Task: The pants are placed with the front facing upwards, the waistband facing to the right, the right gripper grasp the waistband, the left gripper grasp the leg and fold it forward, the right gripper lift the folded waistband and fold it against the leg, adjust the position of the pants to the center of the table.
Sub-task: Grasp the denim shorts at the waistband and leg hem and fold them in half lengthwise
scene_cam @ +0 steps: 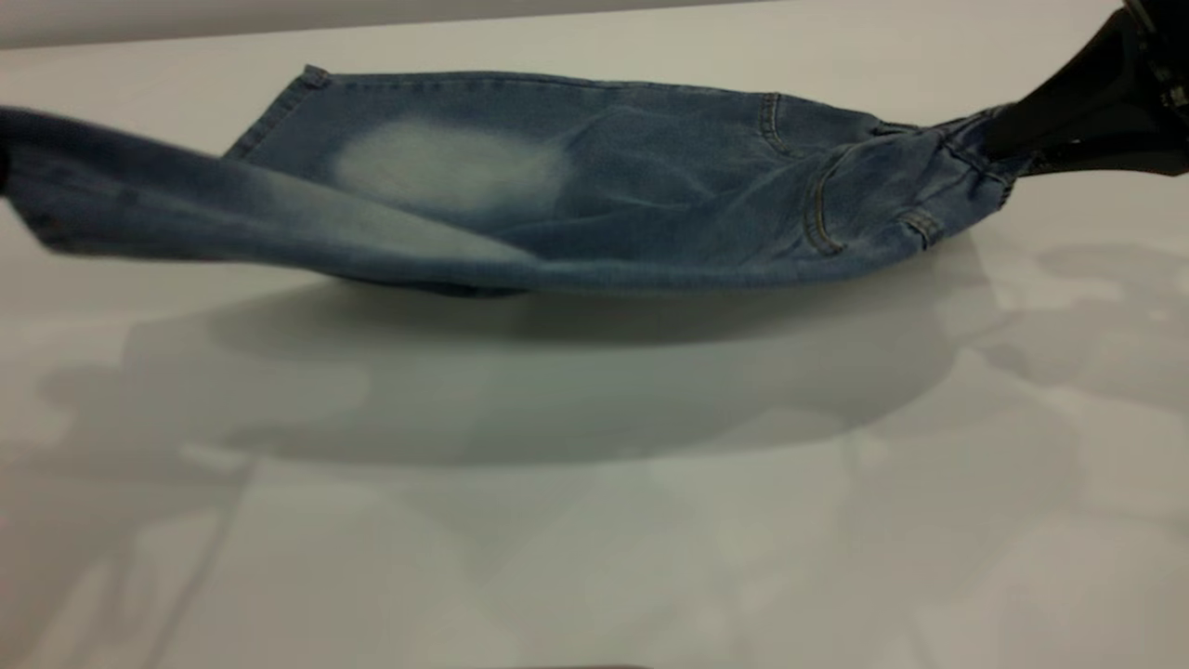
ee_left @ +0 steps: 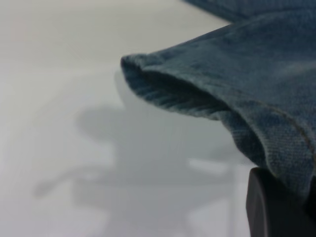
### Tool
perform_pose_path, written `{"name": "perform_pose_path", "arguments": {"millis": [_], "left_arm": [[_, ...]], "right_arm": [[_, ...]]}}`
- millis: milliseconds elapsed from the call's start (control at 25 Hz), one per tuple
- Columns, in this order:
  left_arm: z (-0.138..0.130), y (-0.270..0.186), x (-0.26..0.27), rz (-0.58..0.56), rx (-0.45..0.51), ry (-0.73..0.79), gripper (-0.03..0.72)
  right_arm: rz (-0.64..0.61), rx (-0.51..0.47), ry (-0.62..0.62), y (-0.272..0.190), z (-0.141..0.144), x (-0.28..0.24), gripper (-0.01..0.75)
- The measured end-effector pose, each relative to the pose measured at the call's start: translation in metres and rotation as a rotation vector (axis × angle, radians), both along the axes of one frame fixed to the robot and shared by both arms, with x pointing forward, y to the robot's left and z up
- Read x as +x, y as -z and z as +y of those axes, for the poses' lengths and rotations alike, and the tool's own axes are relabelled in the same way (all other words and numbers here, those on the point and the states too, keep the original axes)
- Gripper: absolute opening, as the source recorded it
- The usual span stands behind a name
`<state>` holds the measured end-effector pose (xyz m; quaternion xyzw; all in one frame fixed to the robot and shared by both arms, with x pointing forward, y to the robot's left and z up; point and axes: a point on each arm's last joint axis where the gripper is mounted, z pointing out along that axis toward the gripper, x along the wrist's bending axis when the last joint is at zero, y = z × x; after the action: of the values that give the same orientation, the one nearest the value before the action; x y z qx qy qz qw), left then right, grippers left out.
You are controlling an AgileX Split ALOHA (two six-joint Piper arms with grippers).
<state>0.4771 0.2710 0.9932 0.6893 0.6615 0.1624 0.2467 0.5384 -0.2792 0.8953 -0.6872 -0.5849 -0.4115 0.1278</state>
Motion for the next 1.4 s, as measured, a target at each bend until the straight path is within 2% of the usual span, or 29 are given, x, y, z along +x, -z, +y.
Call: {"name": "perform_pose_path", "arguments": {"millis": [600,800,960,1160,1400], "left_arm": [[-0.011,0.034,0.119,0.012,0.044,0.042,0.053],[-0.018,0.039,0.149,-0.018,0.062,0.08,0.053],[-0.032,0.048,0.165,-0.076,0.071,0.111,0.053],[-0.05,0.064,0.177,-0.149,0.098,0.168,0.053],[-0.053,0.078,0.188,-0.247,0.113,0.161,0.053]], "right_arm": [[-0.05,-0.128,0.163,-0.009,-0.018,0.032,0.039],[-0.089,-0.153,0.145,-0.002,-0.021,0.054,0.039],[-0.156,-0.179,0.1,0.004,-0.02,0.071,0.039],[-0.211,-0.173,0.116,0.01,-0.022,0.084,0.039],[-0.258,-0.199,0.108,0.023,-0.024,0.094,0.039]]}}
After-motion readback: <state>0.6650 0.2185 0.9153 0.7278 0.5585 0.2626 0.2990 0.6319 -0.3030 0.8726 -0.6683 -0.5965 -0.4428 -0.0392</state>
